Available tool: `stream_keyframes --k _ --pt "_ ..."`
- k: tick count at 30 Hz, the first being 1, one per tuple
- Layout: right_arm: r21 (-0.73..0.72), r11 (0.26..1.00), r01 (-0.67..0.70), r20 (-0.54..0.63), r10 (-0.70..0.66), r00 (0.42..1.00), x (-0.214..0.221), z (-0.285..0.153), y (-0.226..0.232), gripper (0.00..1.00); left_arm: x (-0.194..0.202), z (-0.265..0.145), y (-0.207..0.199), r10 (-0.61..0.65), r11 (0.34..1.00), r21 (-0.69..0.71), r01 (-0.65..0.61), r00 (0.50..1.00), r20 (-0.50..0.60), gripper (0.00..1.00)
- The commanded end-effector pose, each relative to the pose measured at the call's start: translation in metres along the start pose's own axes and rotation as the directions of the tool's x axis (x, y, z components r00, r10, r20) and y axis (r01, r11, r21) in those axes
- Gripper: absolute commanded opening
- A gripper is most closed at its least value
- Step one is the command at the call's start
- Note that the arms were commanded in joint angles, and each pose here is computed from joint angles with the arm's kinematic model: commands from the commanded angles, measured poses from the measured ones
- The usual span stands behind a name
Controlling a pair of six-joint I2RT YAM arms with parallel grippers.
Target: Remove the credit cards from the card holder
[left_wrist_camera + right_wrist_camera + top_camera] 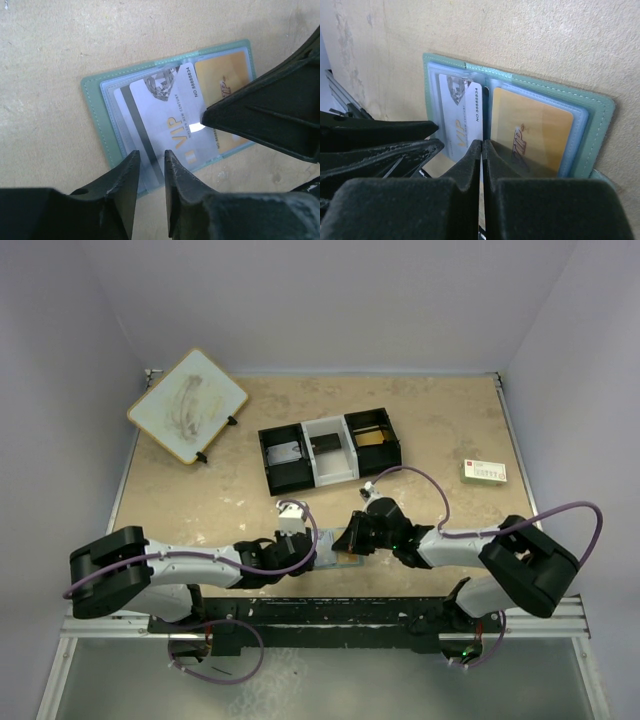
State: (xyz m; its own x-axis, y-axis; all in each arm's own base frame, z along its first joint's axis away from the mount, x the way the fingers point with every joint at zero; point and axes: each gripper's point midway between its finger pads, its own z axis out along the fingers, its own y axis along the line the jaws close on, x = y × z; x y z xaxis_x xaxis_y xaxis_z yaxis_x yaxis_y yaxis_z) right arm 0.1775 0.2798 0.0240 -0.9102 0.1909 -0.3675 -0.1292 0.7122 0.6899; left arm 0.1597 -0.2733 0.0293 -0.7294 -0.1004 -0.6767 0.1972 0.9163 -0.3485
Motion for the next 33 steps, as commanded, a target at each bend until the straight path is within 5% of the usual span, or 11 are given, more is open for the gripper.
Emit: stream_keyframes --k 1,12,25,29,33 --pt "0.016 1.000 0.002 0.003 -0.002 1.000 -0.001 0.003 -0.005 0.00 -0.012 -0.011 -0.020 -0.002 0.997 0.076 0.001 1.000 0.012 0.27" --pt "0.021 1.000 -0.011 0.012 0.011 1.000 -0.002 0.003 -0.007 0.00 -0.022 -0.008 -0.047 -0.027 0.983 0.184 0.017 0.998 0.051 0.34" --pt "-0.072 0.997 -0.038 0.025 0.040 0.999 0.000 -0.001 0.005 0.00 0.010 0.005 0.001 -0.041 0.999 0.026 0.041 0.999 0.000 0.17" --pt "-0.101 0.994 -0.046 0.030 0.050 0.998 0.000 -0.001 0.009 0.15 0.011 0.003 0.003 -0.037 0.999 0.023 0.038 0.999 -0.004 0.15" --pt "-0.111 0.993 -0.047 0.025 0.050 0.998 -0.001 0.001 0.011 0.18 0.011 0.004 0.002 -0.033 0.999 0.024 0.033 0.999 -0.007 0.14"
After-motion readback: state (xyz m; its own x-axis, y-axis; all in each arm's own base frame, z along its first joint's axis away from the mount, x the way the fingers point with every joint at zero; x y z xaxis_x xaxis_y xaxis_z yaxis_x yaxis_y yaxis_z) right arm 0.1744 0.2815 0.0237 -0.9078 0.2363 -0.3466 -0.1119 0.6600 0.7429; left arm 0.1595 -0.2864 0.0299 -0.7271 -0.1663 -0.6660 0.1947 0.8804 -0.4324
